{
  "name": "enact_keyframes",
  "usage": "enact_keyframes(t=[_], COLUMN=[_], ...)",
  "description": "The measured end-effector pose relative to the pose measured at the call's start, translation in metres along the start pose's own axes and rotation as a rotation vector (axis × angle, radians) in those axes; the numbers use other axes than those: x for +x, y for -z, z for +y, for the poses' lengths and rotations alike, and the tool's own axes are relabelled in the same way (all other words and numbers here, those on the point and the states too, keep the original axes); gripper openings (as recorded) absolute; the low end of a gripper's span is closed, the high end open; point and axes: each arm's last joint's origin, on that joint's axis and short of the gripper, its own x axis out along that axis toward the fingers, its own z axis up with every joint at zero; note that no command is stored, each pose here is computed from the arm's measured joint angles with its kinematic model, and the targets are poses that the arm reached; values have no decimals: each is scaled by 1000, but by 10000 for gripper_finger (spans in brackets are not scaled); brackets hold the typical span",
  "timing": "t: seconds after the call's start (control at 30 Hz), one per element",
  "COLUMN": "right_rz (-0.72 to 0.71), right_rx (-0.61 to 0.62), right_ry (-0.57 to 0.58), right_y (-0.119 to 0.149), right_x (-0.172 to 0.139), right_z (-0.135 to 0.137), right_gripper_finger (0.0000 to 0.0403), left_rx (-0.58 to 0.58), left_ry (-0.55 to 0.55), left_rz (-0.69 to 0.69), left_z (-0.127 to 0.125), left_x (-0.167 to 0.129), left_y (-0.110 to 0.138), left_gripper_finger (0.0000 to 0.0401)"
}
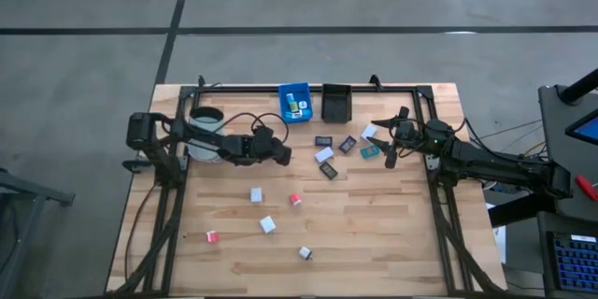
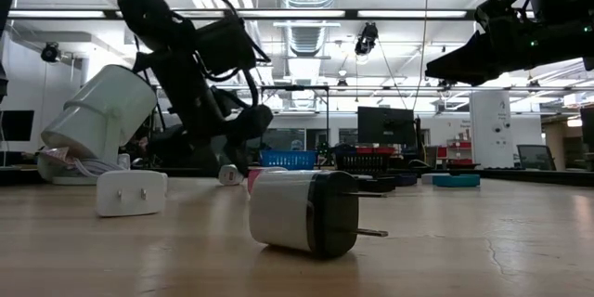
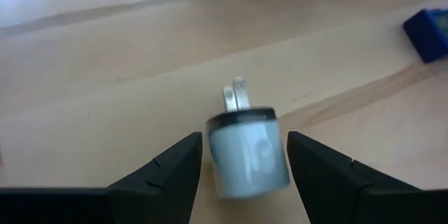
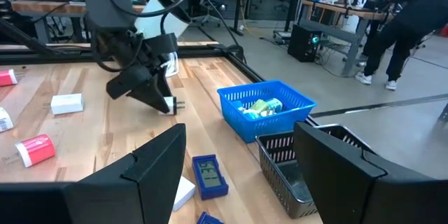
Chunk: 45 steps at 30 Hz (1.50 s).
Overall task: Pick & Place Office items
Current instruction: Put the top small white adapter into the blue basket
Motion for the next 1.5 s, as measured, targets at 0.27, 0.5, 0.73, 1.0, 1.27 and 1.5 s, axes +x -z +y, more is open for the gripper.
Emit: enact_keyframes(t=[0.27, 0.5, 0.73, 1.0, 1.27, 1.5], right_rz=[0, 0, 0, 0, 0, 0], right_rx=[0, 0, 0, 0, 0, 0], right_ry=[0, 0, 0, 0, 0, -1], right_y=[0, 0, 0, 0, 0, 0], right_x=[0, 0, 0, 0, 0, 0], right_z=[0, 0, 0, 0, 0, 0], right_gripper_finger=[256, 256, 256, 256, 256, 256], left_rx=[0, -5, -7, -7, -7, -8], left_ry=[-4, -11, -14, -14, -12, -11], left_rz=[-4, -4, -2, -1, 0, 1], left_z=[1, 2, 4, 3, 3, 3], left_x=[1, 3, 3, 3, 3, 3], left_y=[-3, -4, -5, -5, -5, -5], left_gripper_finger=[216, 216, 214, 152, 129, 145])
